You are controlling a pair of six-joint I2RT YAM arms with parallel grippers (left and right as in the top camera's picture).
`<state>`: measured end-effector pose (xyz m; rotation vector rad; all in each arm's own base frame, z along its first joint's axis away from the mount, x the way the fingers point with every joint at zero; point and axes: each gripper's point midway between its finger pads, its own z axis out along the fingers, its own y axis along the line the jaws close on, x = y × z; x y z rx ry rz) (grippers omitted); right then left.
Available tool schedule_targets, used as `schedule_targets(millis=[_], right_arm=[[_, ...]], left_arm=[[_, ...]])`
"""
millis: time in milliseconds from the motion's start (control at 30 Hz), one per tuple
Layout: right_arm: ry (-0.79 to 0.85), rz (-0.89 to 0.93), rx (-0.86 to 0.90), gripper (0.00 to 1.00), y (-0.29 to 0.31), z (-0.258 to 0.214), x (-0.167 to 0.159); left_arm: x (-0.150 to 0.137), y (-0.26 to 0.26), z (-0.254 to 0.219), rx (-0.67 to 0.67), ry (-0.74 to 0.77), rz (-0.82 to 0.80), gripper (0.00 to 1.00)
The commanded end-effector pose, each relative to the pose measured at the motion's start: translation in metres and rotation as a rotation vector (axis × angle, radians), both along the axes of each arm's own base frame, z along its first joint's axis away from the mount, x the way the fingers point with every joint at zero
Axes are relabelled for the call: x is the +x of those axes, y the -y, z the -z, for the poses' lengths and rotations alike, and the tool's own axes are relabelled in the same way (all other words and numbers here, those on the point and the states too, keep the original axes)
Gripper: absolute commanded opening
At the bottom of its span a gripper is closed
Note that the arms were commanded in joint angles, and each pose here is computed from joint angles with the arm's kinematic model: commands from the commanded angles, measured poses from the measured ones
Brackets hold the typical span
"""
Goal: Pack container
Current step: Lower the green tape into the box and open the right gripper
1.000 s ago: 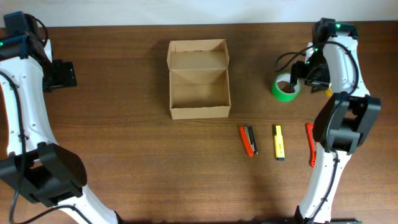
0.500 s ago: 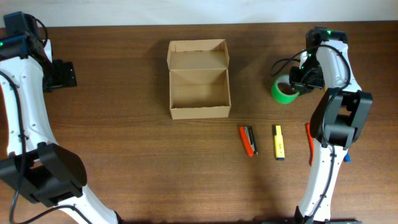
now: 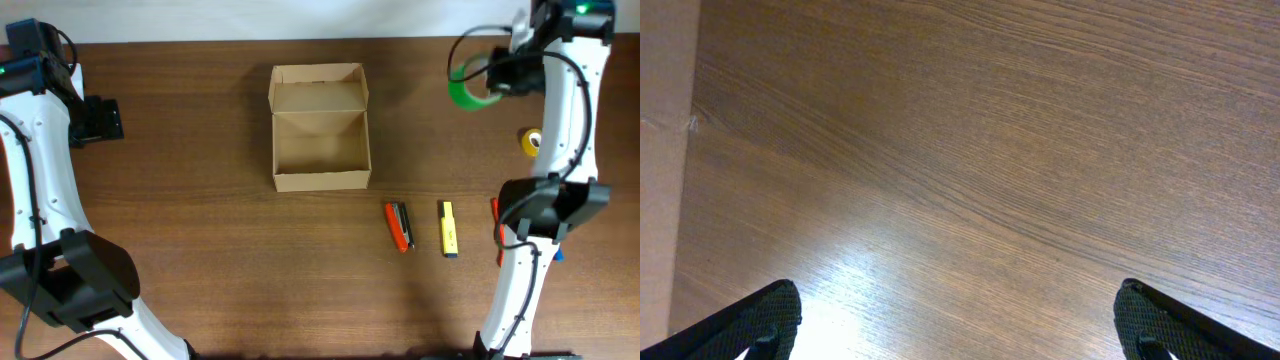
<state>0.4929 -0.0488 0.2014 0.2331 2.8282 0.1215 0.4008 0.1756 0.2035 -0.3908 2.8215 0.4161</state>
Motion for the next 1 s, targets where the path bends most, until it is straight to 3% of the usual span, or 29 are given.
schedule_targets(millis=[0,100,267,467,733,967], right_arm=[[0.223,-0.143,-0.013,0.04,-0.045,-0.087,-0.011],[0.341,-0.323,-0.037,0.04,-0.102,-0.131,-0.028],[0.346,-0.640,-0.055,0.03,-0.207,-0.122,-0.047],[0.423,-0.748,-0.095,0.03,-0.268,-0.104,-0.022],[0.193,-0.736,-0.127,0.04,-0.261,-0.002,0.001],[-0.004,-0.743,-0.132,0.03,-0.252,0.084,-0.009]], left_arm=[[0.000,0.000,0.007,-0.017,-0.008,-0.009,1.00],[0.000,0.001,0.006,-0.016,-0.007,-0.009,1.00],[0.000,0.000,0.006,-0.016,-0.007,-0.009,1.00],[0.000,0.000,0.006,-0.016,-0.007,-0.009,1.00],[0.000,0.000,0.006,-0.016,-0.007,-0.009,1.00],[0.000,0.000,0.006,-0.016,-0.007,-0.009,1.00]])
